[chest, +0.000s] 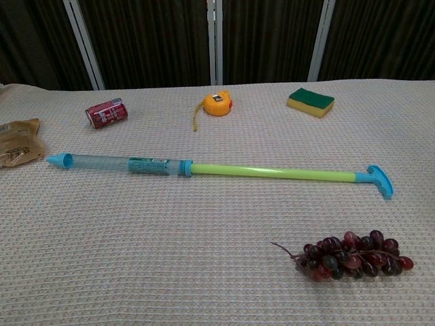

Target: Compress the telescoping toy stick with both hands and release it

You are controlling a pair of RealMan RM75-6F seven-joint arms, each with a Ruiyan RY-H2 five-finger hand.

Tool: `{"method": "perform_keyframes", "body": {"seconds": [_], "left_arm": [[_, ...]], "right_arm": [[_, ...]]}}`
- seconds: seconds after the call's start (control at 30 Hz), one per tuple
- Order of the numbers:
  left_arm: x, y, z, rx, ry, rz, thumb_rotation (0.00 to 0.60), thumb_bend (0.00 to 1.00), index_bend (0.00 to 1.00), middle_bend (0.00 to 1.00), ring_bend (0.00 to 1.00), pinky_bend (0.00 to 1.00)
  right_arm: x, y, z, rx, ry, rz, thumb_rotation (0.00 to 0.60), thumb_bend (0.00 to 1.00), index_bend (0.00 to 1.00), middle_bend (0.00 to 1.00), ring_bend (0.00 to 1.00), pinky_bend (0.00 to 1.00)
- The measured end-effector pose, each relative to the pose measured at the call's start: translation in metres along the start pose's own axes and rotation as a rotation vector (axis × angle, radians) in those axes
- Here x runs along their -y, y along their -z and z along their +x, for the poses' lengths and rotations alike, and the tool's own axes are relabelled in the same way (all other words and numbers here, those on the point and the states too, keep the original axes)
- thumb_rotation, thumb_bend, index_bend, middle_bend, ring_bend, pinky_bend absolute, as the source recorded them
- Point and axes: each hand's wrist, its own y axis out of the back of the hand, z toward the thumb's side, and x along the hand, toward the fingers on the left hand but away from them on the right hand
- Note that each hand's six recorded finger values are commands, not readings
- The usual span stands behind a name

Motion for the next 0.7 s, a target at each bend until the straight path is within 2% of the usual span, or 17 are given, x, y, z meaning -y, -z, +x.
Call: {"method": "perform_keyframes", "body": {"seconds": [0.23,0.27,0.3,0.33,0.37,0.4,0.43,0.47,0.5,0.53,0.7], "left_arm": [[0.002,-0.001,0.0,0.004,0.009,-0.005,0.6,0.0,0.0,0.0,0.0,0.0],[0.002,-0.001,0.001,0.003,0.009,-0.006,0.6,0.0,0.0,0.0,0.0,0.0],[0.002,-0.001,0.001,0.003,0.01,-0.006,0.6,0.0,0.0,0.0,0.0,0.0],[0.003,0.0,0.002,0.004,0.011,-0.005,0.6,0.0,0.0,0.0,0.0,0.0],[0.003,0.0,0.002,0.003,0.012,-0.003,0.6,0.0,0.0,0.0,0.0,0.0],[0.004,0.0,0.003,0.002,0.012,-0.001,0.6,0.0,0.0,0.0,0.0,0.0],[0.005,0.001,0.004,0.0,0.015,0.001,0.6,0.0,0.0,0.0,0.0,0.0],[0.006,0.002,0.005,-0.002,0.017,0.003,0.6,0.0,0.0,0.0,0.0,0.0],[0.007,0.003,0.006,-0.007,0.019,0.004,0.6,0.0,0.0,0.0,0.0,0.0],[0.008,0.004,0.007,-0.014,0.024,0.005,0.6,0.0,0.0,0.0,0.0,0.0],[0.015,0.011,0.015,-0.044,0.043,0.013,0.6,0.0,0.0,0.0,0.0,0.0]], "right_arm": [[0.003,-0.001,0.0,-0.006,-0.012,-0.003,0.6,0.0,0.0,0.02,0.0,0.0],[0.004,-0.001,-0.001,-0.007,-0.017,-0.005,0.6,0.0,0.0,0.07,0.04,0.0],[0.006,-0.001,-0.001,-0.009,-0.023,-0.007,0.6,0.0,0.0,0.21,0.18,0.04],[0.008,-0.001,-0.003,-0.012,-0.033,-0.01,0.6,0.0,0.0,0.41,0.38,0.18],[0.01,-0.001,-0.005,-0.014,-0.042,-0.011,0.6,0.0,0.0,0.54,0.53,0.32],[0.012,-0.001,-0.008,-0.017,-0.051,-0.011,0.6,0.0,0.0,0.7,0.71,0.57],[0.017,-0.002,-0.015,-0.028,-0.066,-0.005,0.6,0.0,0.0,0.8,0.81,0.78],[0.018,-0.003,-0.019,-0.034,-0.072,-0.002,0.6,0.0,0.0,0.85,0.87,0.87],[0.022,-0.004,-0.024,-0.043,-0.084,0.003,0.6,0.0,0.01,0.9,0.92,0.95],[0.026,-0.005,-0.032,-0.055,-0.103,0.009,0.6,0.0,0.02,0.92,0.95,0.98],[0.052,-0.015,-0.068,-0.098,-0.221,0.007,0.6,0.0,0.11,0.97,1.0,1.0]]}}
